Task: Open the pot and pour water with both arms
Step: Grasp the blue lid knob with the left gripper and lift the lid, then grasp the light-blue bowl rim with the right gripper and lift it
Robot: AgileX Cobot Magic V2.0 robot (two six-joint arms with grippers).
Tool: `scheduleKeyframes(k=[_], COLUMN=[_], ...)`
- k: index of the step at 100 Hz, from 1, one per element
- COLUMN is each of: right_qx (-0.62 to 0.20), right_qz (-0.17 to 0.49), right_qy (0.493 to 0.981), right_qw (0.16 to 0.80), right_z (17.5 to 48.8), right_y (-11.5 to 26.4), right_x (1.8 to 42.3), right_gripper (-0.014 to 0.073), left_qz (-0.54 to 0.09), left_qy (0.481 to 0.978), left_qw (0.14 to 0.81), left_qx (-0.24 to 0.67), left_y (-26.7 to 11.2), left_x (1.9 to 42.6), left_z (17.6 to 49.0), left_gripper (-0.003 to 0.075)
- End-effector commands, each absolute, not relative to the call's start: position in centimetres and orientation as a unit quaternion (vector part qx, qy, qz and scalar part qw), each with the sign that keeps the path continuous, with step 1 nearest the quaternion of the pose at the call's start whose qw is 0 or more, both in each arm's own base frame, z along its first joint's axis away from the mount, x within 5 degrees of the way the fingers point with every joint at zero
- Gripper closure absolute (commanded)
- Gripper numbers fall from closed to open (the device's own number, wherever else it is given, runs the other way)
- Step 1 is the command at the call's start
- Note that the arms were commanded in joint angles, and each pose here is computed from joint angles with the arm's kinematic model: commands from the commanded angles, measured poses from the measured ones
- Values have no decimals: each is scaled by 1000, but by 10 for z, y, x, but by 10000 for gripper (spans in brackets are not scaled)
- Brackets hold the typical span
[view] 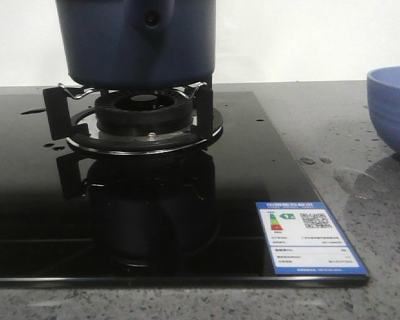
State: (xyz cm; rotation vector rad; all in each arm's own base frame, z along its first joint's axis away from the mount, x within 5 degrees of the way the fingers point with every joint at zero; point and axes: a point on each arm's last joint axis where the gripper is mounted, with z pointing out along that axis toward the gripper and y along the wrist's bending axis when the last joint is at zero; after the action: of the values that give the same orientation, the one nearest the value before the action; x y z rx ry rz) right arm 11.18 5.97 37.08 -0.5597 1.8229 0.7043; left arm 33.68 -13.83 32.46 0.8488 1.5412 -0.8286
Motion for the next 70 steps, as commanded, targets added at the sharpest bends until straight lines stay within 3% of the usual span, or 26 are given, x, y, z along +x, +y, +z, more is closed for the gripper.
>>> scheduleKeyframes(k=[1, 32, 70], right_qx=[-218, -206, -197], right_qz=[299, 290, 283], right_qy=[739, 738, 737], right_qw=[563, 573, 582], right_z=[386, 387, 388], right_y=[59, 57, 55], right_x=[112, 114, 116], right_gripper=[-22, -22, -22], left_qz=[-374, -393, -340], left_qy=[626, 609, 583], left_qw=[590, 590, 660], left_qx=[347, 356, 330], left_y=[-138, -139, -102], left_x=[332, 327, 300], left_z=[348, 352, 411], left_gripper=[195, 418, 402])
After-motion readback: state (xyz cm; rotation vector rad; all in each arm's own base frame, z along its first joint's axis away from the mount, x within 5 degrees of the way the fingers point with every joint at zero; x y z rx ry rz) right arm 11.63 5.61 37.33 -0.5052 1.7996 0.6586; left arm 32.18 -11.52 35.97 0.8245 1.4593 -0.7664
